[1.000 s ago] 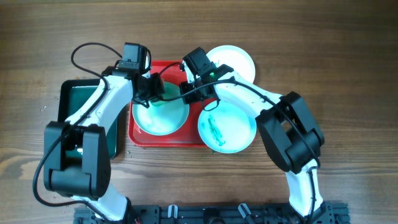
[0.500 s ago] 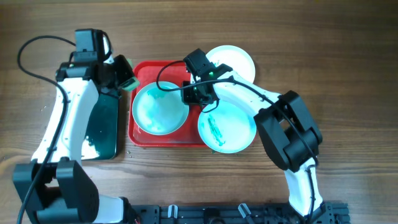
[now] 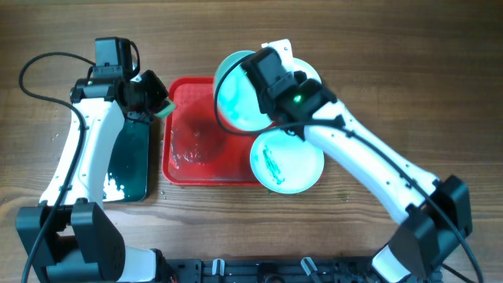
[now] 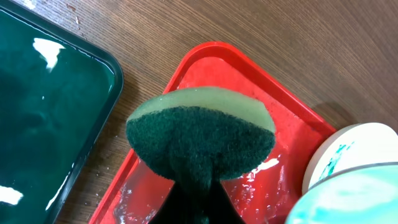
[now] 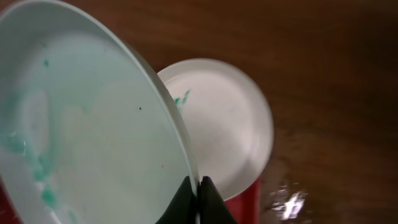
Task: Clean dirty plates on tray and stack at the side
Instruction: 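Lift the cleaned plate off the tray with the right gripper, then place the plate on the table right of the tray, release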
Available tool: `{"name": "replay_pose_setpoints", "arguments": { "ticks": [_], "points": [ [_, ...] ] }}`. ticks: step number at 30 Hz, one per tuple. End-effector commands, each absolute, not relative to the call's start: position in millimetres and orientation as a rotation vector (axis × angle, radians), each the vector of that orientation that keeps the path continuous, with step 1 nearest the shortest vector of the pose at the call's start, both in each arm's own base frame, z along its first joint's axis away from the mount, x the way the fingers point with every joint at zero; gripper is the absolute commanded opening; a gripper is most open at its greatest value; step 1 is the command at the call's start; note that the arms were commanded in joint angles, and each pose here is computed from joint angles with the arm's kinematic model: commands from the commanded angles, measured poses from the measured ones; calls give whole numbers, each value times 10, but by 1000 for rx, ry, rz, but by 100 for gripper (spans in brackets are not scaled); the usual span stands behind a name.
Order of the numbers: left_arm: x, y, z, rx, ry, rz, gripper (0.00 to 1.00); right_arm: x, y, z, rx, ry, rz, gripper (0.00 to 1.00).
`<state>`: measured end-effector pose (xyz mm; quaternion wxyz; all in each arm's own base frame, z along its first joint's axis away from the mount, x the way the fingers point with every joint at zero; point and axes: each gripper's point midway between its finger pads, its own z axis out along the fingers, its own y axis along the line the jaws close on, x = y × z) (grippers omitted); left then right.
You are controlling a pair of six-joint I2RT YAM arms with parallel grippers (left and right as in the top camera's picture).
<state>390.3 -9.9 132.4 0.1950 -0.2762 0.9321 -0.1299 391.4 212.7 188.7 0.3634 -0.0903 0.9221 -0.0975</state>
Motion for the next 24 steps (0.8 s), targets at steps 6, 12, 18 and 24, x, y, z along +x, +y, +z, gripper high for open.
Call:
{"name": "replay_pose_setpoints", "arguments": {
  "ticks": [6,12,18,24],
  "points": [
    [3932,-9,1387,-800,2579,-319,4,3532,2231,2710,-270,1865,-844,4],
    [3936,-10,1389,-859,2563,-333,4,3313,2366,3062,-180,1681,-906,4],
    [3935,-11,1389,-859,2563,-334,4,3378,2773,2415,-447,2004,-543,4],
    [3933,-10,1388,-858,2564,-333,4,3486,2457,2401,-332,2326,2,4]
  ]
}}
